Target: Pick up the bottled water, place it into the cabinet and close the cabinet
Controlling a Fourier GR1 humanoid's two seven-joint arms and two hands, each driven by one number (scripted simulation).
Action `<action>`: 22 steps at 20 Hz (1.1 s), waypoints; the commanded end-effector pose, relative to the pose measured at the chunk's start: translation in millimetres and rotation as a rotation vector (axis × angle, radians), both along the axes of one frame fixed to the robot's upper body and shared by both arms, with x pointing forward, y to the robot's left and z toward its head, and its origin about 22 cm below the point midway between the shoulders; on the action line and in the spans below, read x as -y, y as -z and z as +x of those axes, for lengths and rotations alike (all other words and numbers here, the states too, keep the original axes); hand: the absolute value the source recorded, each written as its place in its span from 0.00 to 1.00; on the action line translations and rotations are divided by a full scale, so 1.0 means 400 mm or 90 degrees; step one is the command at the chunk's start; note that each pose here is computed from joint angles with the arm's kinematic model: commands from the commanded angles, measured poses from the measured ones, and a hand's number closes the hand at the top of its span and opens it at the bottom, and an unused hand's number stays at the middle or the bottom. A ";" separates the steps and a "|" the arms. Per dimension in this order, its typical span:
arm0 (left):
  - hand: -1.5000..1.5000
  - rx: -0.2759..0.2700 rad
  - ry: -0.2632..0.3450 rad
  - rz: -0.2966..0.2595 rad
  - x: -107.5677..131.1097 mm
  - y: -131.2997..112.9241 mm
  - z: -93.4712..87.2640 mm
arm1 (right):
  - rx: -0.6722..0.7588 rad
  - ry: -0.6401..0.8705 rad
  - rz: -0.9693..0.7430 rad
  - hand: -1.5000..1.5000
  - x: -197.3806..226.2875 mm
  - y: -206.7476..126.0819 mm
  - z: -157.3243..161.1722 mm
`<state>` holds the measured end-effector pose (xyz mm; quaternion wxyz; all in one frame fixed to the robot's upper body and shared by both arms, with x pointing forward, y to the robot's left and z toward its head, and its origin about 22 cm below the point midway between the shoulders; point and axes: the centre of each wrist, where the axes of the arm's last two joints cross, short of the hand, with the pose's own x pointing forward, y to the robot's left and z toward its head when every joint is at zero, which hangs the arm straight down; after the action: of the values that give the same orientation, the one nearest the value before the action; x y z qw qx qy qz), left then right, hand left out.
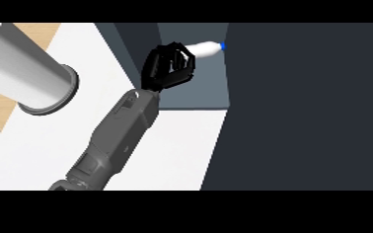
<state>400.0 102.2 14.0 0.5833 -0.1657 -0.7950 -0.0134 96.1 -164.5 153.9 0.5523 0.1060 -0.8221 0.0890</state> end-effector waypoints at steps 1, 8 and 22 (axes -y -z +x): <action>1.00 -0.013 0.016 -0.053 -0.041 0.043 -0.060 | 0.032 0.021 -0.010 0.00 0.032 -0.059 -0.035; 1.00 -0.019 0.019 -0.087 -0.089 0.052 -0.186 | 0.014 -0.001 -0.037 0.00 0.026 -0.033 -0.025; 1.00 -0.018 -0.003 -0.096 -0.271 0.007 -0.476 | -0.009 -0.251 -0.060 1.00 -0.032 -0.074 -0.059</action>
<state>236.1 192.9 3.8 0.5780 -0.2115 -0.7864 0.0527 97.5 -159.5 161.5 0.5514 0.1509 -0.7900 0.2215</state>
